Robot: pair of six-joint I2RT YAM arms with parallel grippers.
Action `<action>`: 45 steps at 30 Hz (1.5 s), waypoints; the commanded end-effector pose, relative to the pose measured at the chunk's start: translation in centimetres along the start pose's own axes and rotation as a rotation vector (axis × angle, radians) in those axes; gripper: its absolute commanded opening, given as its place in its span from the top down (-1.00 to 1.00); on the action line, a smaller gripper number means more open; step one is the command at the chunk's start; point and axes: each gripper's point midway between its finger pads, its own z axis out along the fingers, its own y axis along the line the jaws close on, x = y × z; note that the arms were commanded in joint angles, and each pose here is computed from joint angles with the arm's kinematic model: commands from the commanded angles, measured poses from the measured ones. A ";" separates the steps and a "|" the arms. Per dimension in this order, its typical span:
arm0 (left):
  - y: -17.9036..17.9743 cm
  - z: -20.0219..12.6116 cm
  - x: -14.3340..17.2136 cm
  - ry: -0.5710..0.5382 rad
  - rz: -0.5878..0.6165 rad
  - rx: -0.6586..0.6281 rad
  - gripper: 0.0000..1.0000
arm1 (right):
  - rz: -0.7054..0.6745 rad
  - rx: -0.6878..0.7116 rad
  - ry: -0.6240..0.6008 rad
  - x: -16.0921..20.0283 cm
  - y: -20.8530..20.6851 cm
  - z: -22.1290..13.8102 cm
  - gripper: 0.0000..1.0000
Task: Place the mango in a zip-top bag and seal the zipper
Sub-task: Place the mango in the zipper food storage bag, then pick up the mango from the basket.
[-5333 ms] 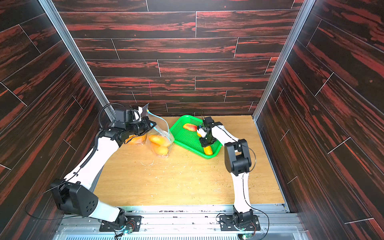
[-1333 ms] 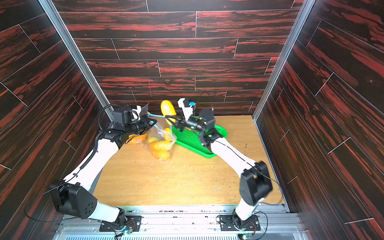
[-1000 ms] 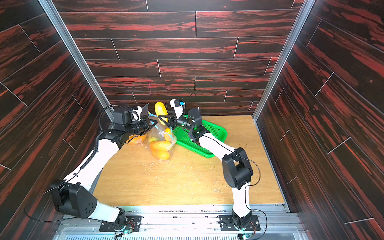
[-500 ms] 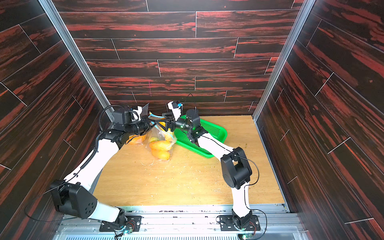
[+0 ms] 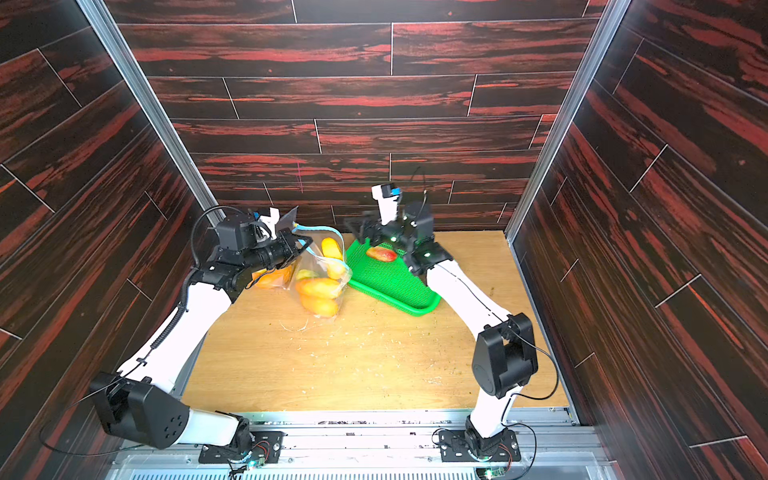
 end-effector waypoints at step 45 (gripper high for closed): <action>3.5 -1.6 0.9 -0.009 0.079 -0.182 0.93 | -0.017 0.505 0.692 24.2 -23.9 7.8 -0.74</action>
